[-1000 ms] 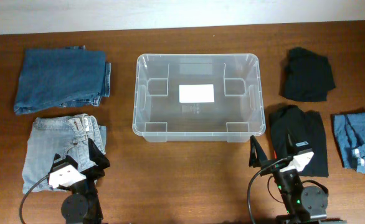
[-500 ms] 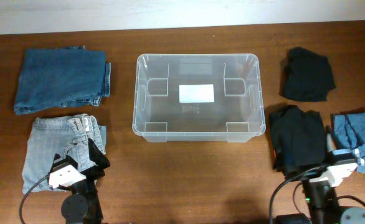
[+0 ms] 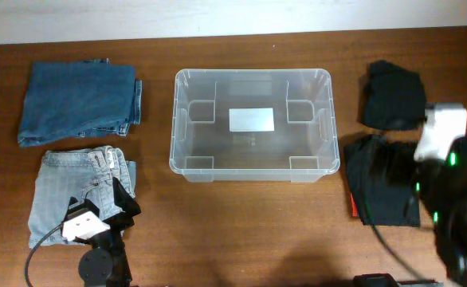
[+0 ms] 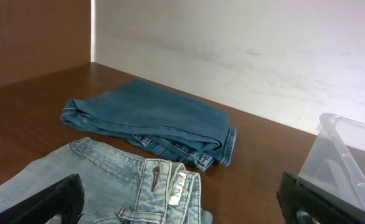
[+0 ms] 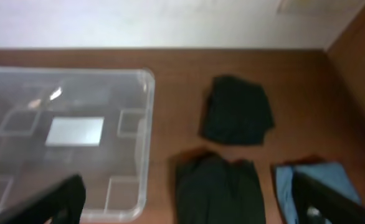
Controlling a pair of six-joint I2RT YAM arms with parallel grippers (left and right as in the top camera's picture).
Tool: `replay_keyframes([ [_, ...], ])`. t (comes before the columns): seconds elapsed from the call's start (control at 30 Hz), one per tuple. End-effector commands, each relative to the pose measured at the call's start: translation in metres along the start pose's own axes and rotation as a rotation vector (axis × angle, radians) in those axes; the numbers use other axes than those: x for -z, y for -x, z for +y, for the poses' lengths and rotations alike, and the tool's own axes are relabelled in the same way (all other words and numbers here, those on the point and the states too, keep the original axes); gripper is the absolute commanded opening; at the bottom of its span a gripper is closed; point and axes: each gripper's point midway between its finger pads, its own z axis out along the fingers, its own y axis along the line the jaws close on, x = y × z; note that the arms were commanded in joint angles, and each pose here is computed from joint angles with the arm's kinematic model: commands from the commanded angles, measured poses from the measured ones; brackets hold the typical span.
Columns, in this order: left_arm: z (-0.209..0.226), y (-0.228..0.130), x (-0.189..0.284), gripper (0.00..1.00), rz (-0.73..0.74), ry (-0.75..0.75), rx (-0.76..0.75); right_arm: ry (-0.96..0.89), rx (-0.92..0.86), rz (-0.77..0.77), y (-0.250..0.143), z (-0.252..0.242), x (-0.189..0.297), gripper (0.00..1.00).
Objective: Pack container
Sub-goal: 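Move the right gripper over the folded black shirt on the right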
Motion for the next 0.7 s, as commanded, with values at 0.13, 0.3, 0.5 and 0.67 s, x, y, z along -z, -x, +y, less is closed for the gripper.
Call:
replay_keyframes([
  [0.13, 0.003, 0.0, 0.0, 0.99, -0.004, 0.016, 0.002, 0.196, -0.154, 0.191, -0.006, -0.015, -0.05, 0.98],
  [0.3, 0.003, 0.0, 0.0, 0.99, -0.004, 0.016, 0.002, 0.123, -0.328, 0.374, -0.046, -0.061, -0.085, 0.98],
  [0.5, 0.003, 0.0, 0.0, 0.99, -0.004, 0.016, 0.002, 0.053, -0.507, 0.541, -0.093, -0.113, -0.124, 0.98],
  [0.67, 0.003, 0.0, 0.0, 0.99, -0.004, 0.016, 0.002, 0.072, -0.604, 0.721, -0.145, -0.128, -0.166, 0.98],
])
